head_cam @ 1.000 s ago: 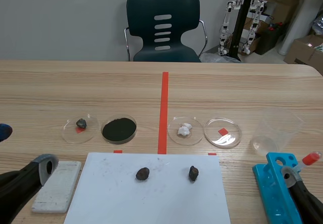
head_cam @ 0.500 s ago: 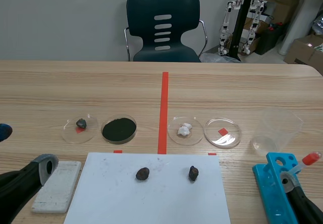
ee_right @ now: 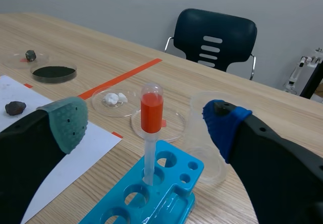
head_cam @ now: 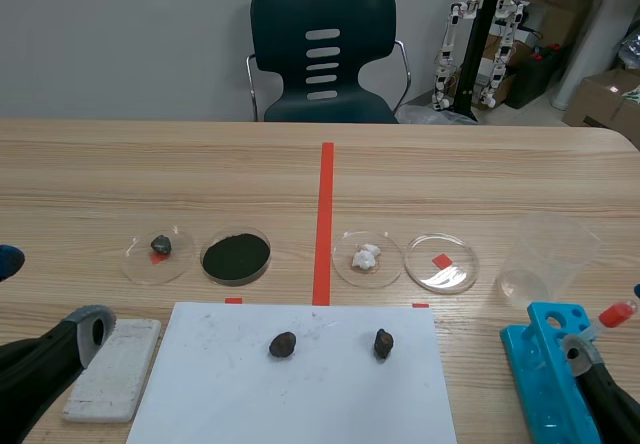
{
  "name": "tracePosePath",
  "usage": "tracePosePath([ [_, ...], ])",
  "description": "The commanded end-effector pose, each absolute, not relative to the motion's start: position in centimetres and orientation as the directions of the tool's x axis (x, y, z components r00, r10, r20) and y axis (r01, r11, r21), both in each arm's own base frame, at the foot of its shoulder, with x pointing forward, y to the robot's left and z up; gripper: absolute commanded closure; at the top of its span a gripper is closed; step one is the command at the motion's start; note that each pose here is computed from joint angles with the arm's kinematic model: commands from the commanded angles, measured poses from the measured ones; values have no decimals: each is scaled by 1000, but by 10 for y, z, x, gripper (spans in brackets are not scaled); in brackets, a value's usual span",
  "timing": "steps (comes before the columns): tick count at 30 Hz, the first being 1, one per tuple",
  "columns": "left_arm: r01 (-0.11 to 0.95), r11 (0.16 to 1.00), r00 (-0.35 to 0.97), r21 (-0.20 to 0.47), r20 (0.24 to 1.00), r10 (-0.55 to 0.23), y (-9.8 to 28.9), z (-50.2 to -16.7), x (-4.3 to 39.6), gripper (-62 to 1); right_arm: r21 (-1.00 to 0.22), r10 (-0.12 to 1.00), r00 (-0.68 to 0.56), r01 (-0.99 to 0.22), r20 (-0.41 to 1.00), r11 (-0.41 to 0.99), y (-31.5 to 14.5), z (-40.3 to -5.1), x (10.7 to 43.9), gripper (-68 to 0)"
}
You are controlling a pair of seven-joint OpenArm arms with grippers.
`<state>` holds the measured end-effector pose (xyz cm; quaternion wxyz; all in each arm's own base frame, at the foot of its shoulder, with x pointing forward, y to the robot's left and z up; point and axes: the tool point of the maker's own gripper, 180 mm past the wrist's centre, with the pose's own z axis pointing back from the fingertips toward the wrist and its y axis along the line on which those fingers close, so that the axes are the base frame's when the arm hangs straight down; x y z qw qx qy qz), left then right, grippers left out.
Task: Pick up the dropper by the top with the right hand
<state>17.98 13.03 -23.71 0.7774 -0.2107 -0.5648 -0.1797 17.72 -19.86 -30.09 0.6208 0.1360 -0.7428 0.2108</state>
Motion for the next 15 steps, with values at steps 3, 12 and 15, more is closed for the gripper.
tracePosePath([
  [3,520,845,272,-123,962,-27,129,-228,182,-623,-154,46,-237,-463,970,873,-197,-290,184,-381],
  [12,520,845,272,-123,962,-27,129,-228,182,-623,-158,46,-245,-462,968,873,-197,-289,186,-251],
  [15,520,845,272,-123,962,-27,129,-228,182,-623,-158,45,-245,-461,968,873,-197,-289,186,-239],
])
